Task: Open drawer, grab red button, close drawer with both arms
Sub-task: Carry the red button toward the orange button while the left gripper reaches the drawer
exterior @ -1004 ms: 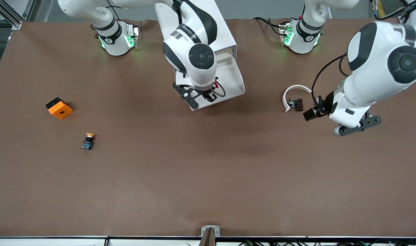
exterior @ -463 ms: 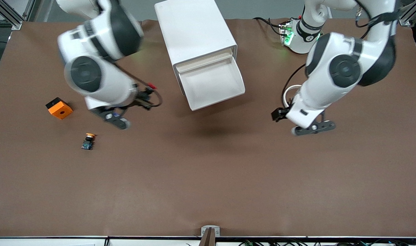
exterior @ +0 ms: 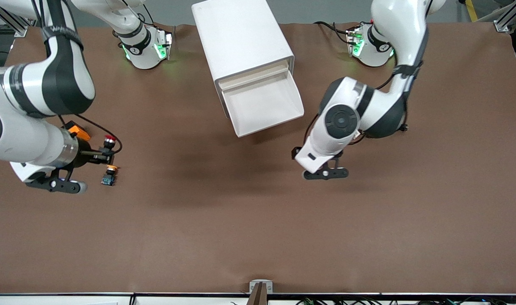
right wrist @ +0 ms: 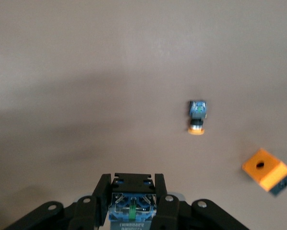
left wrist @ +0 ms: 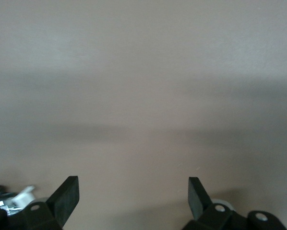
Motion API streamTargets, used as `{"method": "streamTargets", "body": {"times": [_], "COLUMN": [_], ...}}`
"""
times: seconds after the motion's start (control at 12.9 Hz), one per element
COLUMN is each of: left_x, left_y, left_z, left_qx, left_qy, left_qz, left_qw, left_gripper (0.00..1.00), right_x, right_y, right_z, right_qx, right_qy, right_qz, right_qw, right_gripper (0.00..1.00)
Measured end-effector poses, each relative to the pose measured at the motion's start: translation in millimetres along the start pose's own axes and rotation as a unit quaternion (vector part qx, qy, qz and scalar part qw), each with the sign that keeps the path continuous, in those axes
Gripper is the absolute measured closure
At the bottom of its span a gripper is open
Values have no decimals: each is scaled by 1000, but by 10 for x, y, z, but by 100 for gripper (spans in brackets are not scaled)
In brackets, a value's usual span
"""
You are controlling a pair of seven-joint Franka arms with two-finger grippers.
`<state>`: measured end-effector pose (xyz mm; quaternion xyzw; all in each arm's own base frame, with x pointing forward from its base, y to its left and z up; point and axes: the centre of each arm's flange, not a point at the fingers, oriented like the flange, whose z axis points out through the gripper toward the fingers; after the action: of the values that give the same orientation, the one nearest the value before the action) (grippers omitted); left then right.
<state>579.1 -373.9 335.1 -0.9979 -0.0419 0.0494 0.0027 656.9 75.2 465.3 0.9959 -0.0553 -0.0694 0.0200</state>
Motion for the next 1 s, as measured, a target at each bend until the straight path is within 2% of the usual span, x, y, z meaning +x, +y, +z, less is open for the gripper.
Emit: {"method": "streamTargets", "body": {"times": [0.23,0.39,0.62,1.0], "left_x": [-249,-438,-811,-1344], "left_y": [382,561,807,1002], "left_z": [360,482,629,780], "left_qx": [15,21,28,70], "left_qy": [-10,-21,-58,-117], "left_qz": [-63,-79,-83,-72], "left_qw": [998,996,994,988], "left_gripper": [0,0,0,0], "right_x": [234,317,379,467], "right_y": [96,77,65,295], "right_z": [636,1073,1625,2140], "right_qx": [-1,-13,-21,-20], "right_qy": [17,26,40,35], "right_qz": [-28,-39,-48,-65], "right_qw": [999,999,998,997], "right_gripper": [59,59,59,59]}}
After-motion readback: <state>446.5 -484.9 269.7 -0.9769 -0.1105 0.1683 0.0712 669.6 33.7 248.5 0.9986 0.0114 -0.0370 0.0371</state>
